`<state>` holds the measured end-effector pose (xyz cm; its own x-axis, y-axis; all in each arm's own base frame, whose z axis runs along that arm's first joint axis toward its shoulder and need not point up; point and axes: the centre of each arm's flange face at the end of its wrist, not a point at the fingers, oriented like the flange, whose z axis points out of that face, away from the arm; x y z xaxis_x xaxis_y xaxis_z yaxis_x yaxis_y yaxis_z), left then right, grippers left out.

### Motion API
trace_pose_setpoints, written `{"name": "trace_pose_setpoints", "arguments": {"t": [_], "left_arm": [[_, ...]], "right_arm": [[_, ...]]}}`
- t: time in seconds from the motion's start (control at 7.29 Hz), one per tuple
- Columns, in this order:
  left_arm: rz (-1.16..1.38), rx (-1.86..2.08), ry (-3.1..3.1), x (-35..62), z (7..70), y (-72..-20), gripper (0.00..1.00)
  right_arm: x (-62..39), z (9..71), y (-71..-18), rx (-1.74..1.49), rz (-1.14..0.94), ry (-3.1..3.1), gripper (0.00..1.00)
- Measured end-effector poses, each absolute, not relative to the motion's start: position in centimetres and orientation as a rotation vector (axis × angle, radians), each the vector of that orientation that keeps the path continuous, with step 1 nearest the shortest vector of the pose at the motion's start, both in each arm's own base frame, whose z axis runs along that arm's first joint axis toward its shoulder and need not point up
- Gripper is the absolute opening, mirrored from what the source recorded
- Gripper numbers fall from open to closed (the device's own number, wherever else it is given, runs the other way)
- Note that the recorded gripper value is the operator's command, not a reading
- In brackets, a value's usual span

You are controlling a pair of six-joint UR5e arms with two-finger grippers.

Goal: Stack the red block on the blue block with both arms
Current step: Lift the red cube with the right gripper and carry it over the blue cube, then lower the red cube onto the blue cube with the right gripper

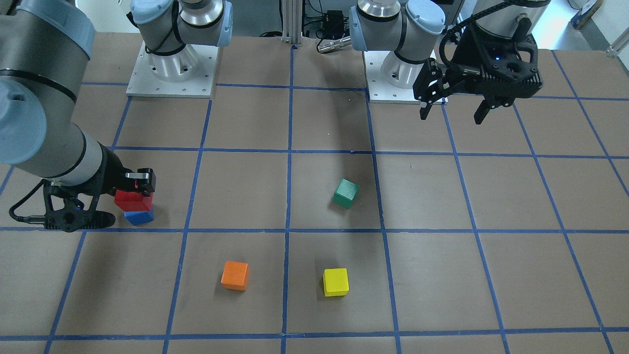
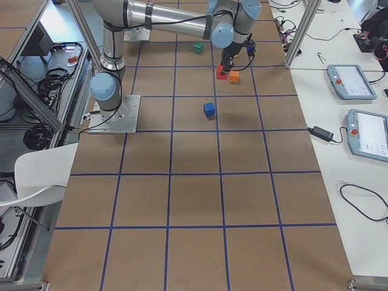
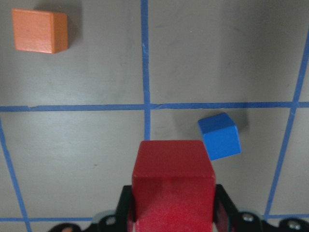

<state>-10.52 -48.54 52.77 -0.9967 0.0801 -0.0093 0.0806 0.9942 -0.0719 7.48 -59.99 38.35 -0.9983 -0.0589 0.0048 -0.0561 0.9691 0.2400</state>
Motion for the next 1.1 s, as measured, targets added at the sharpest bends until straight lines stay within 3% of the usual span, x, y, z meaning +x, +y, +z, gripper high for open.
{"name": "trace_pose_setpoints", "arguments": {"t": [0.27,1.1], "left_arm": [[-0.113,0.126,3.132,-10.5,52.8,-48.6,1.00],[-0.107,0.126,3.133,-10.5,52.6,-48.6,1.00]], "right_arm": [[3.5,36.3,-58.4,0.207,-0.384,-3.113,0.00],[1.7,29.3,-54.5,0.336,-0.118,-3.102,0.00]]}}
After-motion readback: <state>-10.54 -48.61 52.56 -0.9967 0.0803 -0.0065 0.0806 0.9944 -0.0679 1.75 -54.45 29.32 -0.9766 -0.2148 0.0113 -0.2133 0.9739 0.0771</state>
